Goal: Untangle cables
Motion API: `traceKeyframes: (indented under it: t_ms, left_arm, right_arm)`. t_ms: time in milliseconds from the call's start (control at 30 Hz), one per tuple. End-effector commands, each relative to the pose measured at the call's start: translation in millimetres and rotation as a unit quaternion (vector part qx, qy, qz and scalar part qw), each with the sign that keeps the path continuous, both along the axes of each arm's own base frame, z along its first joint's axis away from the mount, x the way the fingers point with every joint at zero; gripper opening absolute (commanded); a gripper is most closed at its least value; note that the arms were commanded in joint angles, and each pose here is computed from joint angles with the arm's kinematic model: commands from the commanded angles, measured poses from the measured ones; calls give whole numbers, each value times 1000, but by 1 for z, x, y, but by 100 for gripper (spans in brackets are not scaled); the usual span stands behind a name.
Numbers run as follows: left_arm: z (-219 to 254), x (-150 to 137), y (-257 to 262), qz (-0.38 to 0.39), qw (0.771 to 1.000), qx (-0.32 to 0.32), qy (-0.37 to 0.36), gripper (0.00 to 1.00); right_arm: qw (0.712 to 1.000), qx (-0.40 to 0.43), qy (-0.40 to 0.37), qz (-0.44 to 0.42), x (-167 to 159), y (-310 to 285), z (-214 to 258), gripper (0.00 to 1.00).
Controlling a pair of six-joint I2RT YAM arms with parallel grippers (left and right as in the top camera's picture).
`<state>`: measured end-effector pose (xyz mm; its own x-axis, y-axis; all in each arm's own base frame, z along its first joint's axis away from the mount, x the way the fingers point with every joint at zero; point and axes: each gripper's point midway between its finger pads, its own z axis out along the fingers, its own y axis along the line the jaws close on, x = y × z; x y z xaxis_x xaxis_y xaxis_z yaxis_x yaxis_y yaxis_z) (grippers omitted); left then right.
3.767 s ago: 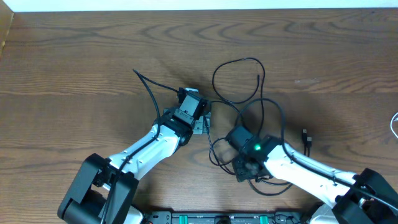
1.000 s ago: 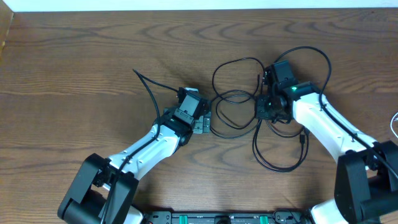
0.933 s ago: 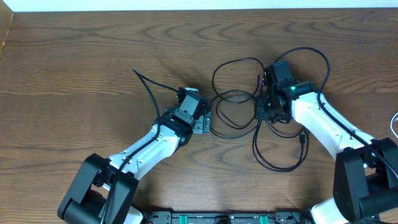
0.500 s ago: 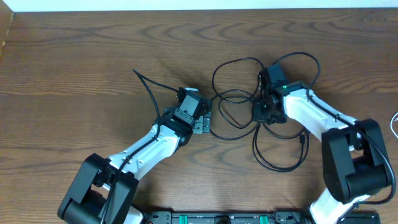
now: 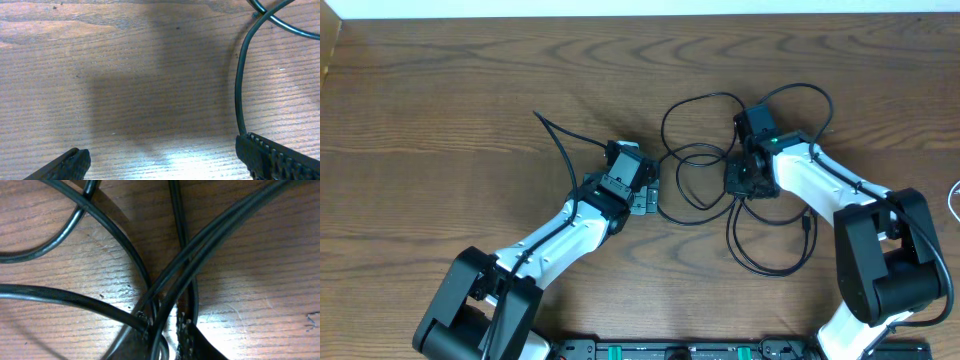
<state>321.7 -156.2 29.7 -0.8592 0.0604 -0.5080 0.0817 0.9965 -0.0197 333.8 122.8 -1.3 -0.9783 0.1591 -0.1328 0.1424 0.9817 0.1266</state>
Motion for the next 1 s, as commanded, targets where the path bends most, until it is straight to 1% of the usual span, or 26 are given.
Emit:
traceKeyframes:
  t_ms: [0, 133, 233, 267, 300, 333, 367, 433, 533, 600, 733, 767, 833, 867, 967]
  left_arm:
    - [5, 5, 4, 2, 1000, 7, -11, 98]
    - [5, 5, 4, 2, 1000, 7, -11, 98]
    - [5, 5, 4, 2, 1000, 8, -11, 98]
    - [5, 5, 4, 2, 1000, 7, -11, 98]
    - [5, 5, 4, 2, 1000, 8, -11, 98]
    - [5, 5, 4, 2, 1000, 8, -11, 98]
    - [5, 5, 4, 2, 1000, 8, -11, 98]
    - [5, 5, 4, 2, 1000, 8, -11, 98]
    - [5, 5, 4, 2, 1000, 7, -11, 98]
    - [5, 5, 4, 2, 1000, 8, -11, 98]
    - [5, 5, 4, 2, 1000, 8, -11, 98]
    - [5, 5, 4, 2, 1000, 8, -11, 98]
    - [5, 5, 4, 2, 1000, 8, -11, 98]
    - [5, 5, 4, 2, 1000, 8, -11, 98]
    - [5, 5, 4, 2, 1000, 8, -11, 98]
  right_arm:
    - [999, -22, 26, 10, -13, 4, -17, 20]
    - [996, -66, 53, 39, -33, 9, -29, 22]
    - [994, -74, 80, 30, -46, 12, -42, 21]
    - [993, -69, 94, 27, -50, 14, -48, 17]
    - [991, -56, 116, 27, -57, 17, -58, 3]
    - [990, -47, 130, 26, -61, 19, -65, 1]
    - [989, -43, 137, 29, -63, 20, -69, 1]
    - [988, -28, 137, 60, -61, 23, -75, 1]
    - [992, -15, 114, 58, -41, 22, -63, 1]
    - [995, -4, 84, 57, -19, 21, -42, 1]
    - [997, 23, -24, 66, 43, 16, 33, 1]
    - [996, 33, -60, 62, 60, 12, 63, 1]
    - [989, 59, -118, 66, 82, 8, 115, 1]
    - [981, 80, -157, 76, 92, 7, 151, 1]
    - [956, 129, -248, 92, 107, 4, 236, 1]
